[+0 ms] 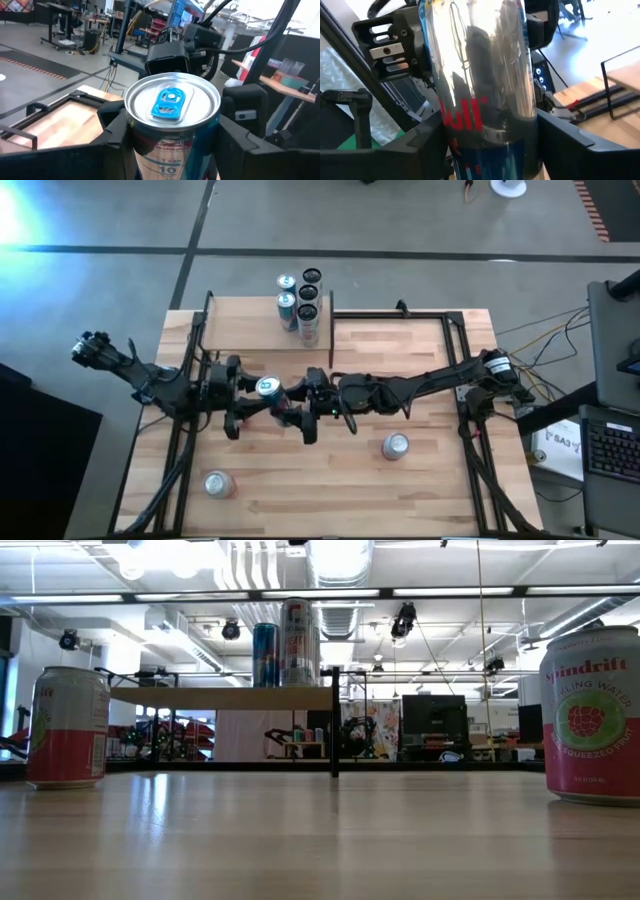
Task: Place canned beverage on shelf
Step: Put the blue soda can on the shelf aligned with the other blue soda cans
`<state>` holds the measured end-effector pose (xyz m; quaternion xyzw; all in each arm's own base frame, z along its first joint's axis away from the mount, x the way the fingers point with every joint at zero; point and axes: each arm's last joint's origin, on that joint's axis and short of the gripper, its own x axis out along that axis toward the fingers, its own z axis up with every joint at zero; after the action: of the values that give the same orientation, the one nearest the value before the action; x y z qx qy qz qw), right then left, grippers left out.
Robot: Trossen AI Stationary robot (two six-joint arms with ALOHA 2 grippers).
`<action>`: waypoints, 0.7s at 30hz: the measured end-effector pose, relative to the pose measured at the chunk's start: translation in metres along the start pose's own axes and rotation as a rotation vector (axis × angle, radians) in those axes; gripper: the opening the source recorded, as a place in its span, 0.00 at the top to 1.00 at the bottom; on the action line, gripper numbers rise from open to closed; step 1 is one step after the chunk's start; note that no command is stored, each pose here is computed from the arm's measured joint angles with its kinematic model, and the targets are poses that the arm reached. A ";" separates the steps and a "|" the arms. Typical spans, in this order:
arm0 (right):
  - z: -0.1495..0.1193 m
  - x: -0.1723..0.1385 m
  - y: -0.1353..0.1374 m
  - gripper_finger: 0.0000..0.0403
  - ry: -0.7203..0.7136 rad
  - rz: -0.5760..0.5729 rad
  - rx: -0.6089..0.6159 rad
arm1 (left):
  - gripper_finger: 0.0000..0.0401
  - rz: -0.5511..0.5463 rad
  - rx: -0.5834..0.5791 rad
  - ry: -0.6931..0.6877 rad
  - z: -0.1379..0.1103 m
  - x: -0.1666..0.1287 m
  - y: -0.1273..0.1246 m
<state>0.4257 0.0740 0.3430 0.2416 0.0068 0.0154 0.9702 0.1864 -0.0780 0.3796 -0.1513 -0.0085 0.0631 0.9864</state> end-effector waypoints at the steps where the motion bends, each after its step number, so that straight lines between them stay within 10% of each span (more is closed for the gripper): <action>1: -0.001 0.000 -0.001 0.37 0.010 -0.007 0.012 | 0.63 0.003 0.001 0.008 0.000 -0.001 0.001; 13: -0.007 -0.044 0.009 0.19 0.227 -0.371 0.152 | 0.59 0.210 0.251 0.057 0.008 -0.021 0.038; 21: 0.018 -0.087 0.037 0.19 0.115 -0.480 0.135 | 0.58 0.259 0.409 0.046 -0.002 -0.008 0.087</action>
<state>0.3381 0.0953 0.3763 0.2963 0.1199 -0.2022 0.9257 0.1681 0.0027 0.3519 0.0504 0.0464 0.1860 0.9802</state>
